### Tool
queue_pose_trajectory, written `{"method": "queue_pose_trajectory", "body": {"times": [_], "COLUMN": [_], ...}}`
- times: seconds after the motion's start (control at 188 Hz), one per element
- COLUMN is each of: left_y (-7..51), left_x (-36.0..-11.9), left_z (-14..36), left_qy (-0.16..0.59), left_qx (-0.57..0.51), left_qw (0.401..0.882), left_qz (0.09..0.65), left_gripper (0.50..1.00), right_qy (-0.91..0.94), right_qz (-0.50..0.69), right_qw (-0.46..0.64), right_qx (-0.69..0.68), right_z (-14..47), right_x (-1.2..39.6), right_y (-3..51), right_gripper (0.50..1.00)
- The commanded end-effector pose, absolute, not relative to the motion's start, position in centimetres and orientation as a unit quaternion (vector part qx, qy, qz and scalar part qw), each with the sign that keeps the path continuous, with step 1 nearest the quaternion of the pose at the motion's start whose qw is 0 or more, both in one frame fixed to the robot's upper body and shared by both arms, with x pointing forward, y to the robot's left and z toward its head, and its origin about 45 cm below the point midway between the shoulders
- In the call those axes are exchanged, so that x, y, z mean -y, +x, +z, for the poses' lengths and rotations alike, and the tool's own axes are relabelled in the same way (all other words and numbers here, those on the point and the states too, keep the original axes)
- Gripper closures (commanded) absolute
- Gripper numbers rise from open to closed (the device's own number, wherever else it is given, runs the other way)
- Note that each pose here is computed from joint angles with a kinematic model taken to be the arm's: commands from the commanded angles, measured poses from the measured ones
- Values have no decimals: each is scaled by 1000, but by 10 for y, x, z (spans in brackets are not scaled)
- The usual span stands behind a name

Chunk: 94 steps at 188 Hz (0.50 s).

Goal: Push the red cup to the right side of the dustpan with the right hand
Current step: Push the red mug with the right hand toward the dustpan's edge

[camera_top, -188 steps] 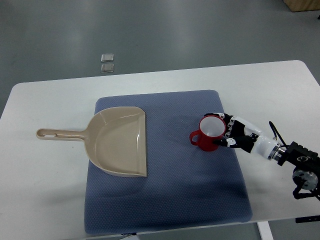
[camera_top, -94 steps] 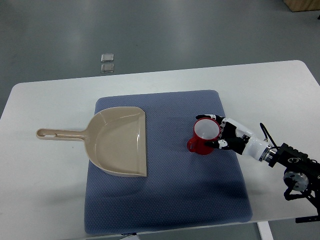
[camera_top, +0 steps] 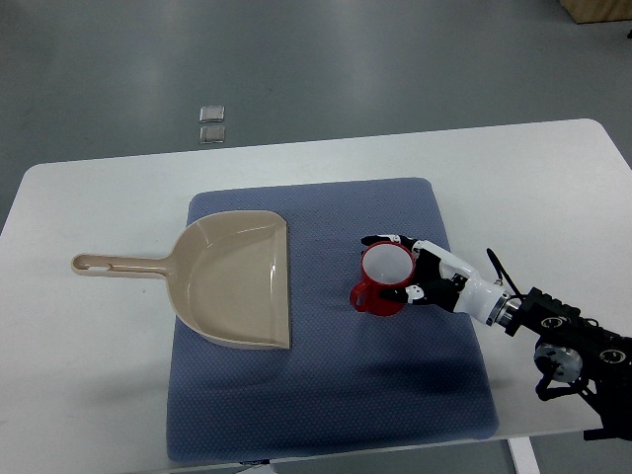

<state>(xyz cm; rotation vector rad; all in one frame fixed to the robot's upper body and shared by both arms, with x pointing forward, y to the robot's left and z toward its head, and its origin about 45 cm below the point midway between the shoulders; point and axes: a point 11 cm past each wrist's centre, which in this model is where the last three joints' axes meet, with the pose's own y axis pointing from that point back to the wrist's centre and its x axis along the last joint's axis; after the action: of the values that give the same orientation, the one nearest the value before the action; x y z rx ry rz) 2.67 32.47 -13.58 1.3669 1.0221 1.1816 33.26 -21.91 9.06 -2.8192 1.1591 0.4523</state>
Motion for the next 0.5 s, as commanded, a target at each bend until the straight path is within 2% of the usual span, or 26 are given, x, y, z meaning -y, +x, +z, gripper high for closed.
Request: {"method": "queue_pose_trajectory", "body": {"times": [0.0,0.495], "left_y": [27,27], "left_x": [-325,-324], "left_z": [-136,-136], "left_qy": [567,567], "left_qx": [-424,-424], "left_qw": [508,508], "left_qz": [490,490], "left_gripper": [500,500], "right_qy": [-915,-918], "right_qz": [143,129], "right_qw": [29,34], "right_qx": [-376,-373], "right_z": [90,92], "right_x": [213,186], "right_y": [333,337], "right_gripper": [566,568]}}
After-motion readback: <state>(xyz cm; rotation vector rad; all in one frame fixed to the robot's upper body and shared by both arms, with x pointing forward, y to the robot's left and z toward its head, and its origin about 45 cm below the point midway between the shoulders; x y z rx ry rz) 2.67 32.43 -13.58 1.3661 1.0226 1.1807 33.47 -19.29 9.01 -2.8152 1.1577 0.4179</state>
